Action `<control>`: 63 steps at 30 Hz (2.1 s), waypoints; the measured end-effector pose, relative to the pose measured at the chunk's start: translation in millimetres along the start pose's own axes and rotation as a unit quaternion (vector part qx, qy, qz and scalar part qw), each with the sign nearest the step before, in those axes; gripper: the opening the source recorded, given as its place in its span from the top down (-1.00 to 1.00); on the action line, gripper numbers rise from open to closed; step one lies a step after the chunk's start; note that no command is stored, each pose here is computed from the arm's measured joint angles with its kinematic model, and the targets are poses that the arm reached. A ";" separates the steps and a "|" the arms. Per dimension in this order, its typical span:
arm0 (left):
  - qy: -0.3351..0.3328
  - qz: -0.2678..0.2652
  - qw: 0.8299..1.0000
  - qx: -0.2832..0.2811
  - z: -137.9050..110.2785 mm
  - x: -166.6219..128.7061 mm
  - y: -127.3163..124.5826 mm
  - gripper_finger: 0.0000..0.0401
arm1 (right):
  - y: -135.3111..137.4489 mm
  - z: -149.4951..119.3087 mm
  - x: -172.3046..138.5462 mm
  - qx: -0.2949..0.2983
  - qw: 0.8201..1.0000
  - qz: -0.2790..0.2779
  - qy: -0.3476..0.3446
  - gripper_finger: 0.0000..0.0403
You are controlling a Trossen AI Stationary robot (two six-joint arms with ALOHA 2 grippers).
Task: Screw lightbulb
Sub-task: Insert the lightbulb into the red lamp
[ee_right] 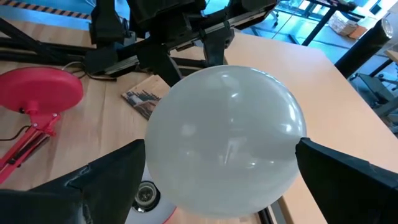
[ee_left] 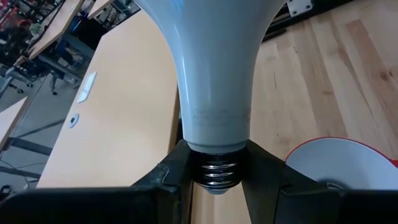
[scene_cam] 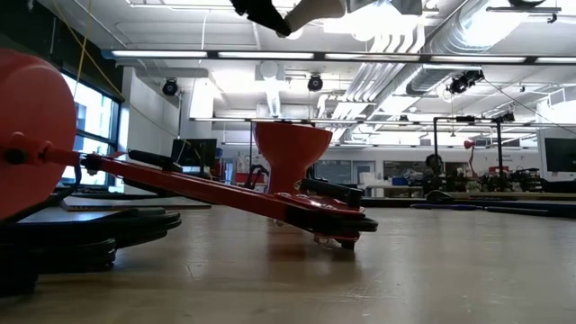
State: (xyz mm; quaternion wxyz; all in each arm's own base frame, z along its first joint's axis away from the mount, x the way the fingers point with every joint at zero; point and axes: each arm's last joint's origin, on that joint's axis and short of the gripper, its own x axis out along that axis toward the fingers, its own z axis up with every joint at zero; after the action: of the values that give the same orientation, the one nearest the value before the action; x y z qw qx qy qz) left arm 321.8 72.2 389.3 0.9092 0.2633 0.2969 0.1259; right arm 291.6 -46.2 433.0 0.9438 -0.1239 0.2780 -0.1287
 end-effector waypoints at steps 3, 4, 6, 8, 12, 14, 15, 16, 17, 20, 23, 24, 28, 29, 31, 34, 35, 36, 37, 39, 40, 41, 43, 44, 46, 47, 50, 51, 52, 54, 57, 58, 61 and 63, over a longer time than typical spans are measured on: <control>0.002 -0.002 1.000 0.001 -0.4 0.0 -0.3 0.55 | 0.7 1.0 4.0 -0.001 1.000 0.002 -0.004 -0.98; 0.002 -0.005 1.000 0.001 -0.7 0.0 -0.6 0.55 | 1.0 1.2 5.0 0.000 1.000 0.004 -0.005 -0.98; 0.003 -0.009 1.000 0.001 -1.0 0.0 -1.1 0.55 | 1.5 1.9 7.8 0.001 1.000 0.007 -0.007 -0.98; 0.004 -0.011 1.000 0.000 -1.0 -0.2 -1.9 0.55 | 1.8 2.1 8.3 0.001 1.000 0.011 -0.009 -0.98; 0.008 -0.015 1.000 0.006 -1.9 -1.4 -2.5 0.55 | 2.8 2.3 10.9 0.001 1.000 0.021 -0.010 -0.98; 0.010 -0.024 1.000 0.016 -2.6 -2.0 -3.5 0.55 | 3.8 2.3 12.5 0.003 0.999 0.031 -0.011 -0.98; 0.011 -0.029 0.999 0.023 -2.9 -2.1 -4.2 0.55 | 4.3 2.4 12.8 0.007 0.999 0.038 -0.013 -0.98; 0.010 -0.034 0.999 0.029 -2.9 -2.1 -5.0 0.55 | 5.1 2.5 13.3 0.012 0.999 0.048 -0.015 -0.98; 0.009 -0.038 0.999 0.035 -2.9 -2.2 -5.9 0.55 | 5.9 2.7 14.5 0.013 0.998 0.058 -0.016 -0.98; 0.010 -0.043 0.998 0.039 -3.2 -2.3 -6.6 0.55 | 6.6 2.9 15.5 0.012 0.998 0.063 -0.018 -0.98; 0.012 -0.043 0.999 0.030 -3.5 -2.4 -6.8 0.55 | 6.9 2.6 15.7 0.021 0.997 0.073 -0.018 -0.98; 0.013 -0.043 0.999 0.026 -3.5 -2.4 -6.8 0.55 | 7.0 2.6 15.7 0.023 0.997 0.073 -0.018 -0.98; 0.022 -0.032 0.999 -0.003 -5.5 -1.2 -3.8 0.55 | 7.0 2.7 15.9 0.016 0.997 0.074 -0.019 -0.98; 0.023 -0.029 0.999 -0.012 -6.3 -0.9 -2.6 0.55 | 7.0 2.6 16.2 0.013 0.997 0.072 -0.018 -0.98; 0.026 -0.026 0.999 -0.030 -7.5 -0.5 -0.9 0.55 | 6.4 3.2 16.1 0.013 0.998 0.065 -0.019 -0.98; 0.031 -0.022 0.998 -0.050 -8.6 -0.7 0.3 0.55 | 4.9 5.3 13.6 0.014 0.998 0.061 -0.019 -0.98; 0.031 -0.020 0.998 -0.054 -8.5 -0.9 0.5 0.55 | 4.6 5.9 13.3 0.012 0.998 0.060 -0.021 -0.98; 0.029 -0.019 0.998 -0.059 -8.2 -1.0 0.8 0.55 | 4.5 6.1 13.1 0.012 0.998 0.061 -0.021 -0.98; 0.028 -0.018 0.997 -0.066 -8.0 -1.0 1.0 0.55 | 4.1 5.7 12.8 0.014 0.998 0.062 -0.019 -0.98; 0.026 -0.018 0.996 -0.083 -7.7 -0.9 1.1 0.55 | 2.3 3.2 13.0 0.027 0.998 0.064 -0.008 -0.98; 0.025 -0.021 0.996 -0.088 -7.7 -0.9 1.1 0.55 | 2.0 1.5 13.1 0.031 0.997 0.065 0.001 -0.98; 0.025 -0.023 0.995 -0.091 -7.9 -0.9 1.1 0.55 | 1.6 0.0 13.2 0.031 0.997 0.065 0.008 -0.98; 0.027 -0.026 0.996 -0.084 -7.3 -1.4 -1.2 0.55 | 0.6 -1.0 13.5 0.030 0.997 0.066 0.011 -0.98; 0.029 -0.026 0.996 -0.078 -7.3 -2.0 -1.7 0.55 | 0.2 -0.8 13.6 0.031 0.997 0.068 0.009 -0.98; 0.032 -0.027 0.996 -0.074 -7.6 -2.5 -2.4 0.55 | -0.8 -0.4 13.9 0.037 0.996 0.076 0.004 -0.98; 0.033 -0.028 0.996 -0.074 -7.8 -2.6 -2.5 0.55 | -0.7 -0.4 13.9 0.039 0.996 0.080 0.004 -0.98; 0.035 -0.031 0.997 -0.069 -8.3 -2.7 -2.9 0.55 | -0.2 -0.4 16.5 0.037 0.996 0.083 0.004 -0.98; 0.037 -0.032 0.997 -0.065 -8.7 -3.0 -3.1 0.55 | 0.1 -0.1 17.7 0.037 0.996 0.085 0.002 -0.98; 0.039 -0.034 0.997 -0.064 -9.2 -3.2 -3.4 0.55 | 0.5 -0.1 19.2 0.037 0.996 0.086 0.003 -0.98; 0.044 -0.036 0.996 -0.064 -10.2 -3.3 -3.8 0.55 | 1.0 -0.1 22.1 0.037 0.996 0.087 0.003 -0.98; 0.056 -0.042 0.995 -0.065 -12.3 -3.8 -5.2 0.55 | 1.8 -0.7 25.3 0.035 0.995 0.088 0.006 -0.98; 0.058 -0.043 0.995 -0.065 -12.7 -3.8 -5.3 0.55 | 1.8 -0.9 25.8 0.034 0.996 0.085 0.008 -0.98; 0.052 -0.038 0.996 -0.065 -11.7 -3.6 -4.3 0.55 | 1.0 -0.3 25.3 0.027 0.997 0.068 0.007 -0.98; 0.046 -0.035 0.996 -0.065 -10.7 -3.4 -3.4 0.55 | 0.5 0.1 24.3 0.027 0.998 0.064 0.006 -0.98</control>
State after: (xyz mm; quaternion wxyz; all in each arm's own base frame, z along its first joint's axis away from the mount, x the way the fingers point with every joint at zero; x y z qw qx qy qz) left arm 312.9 72.4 381.7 0.9136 0.1873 0.3387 0.1246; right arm 311.4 -53.3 420.9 0.9515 -0.0794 0.2873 -0.0765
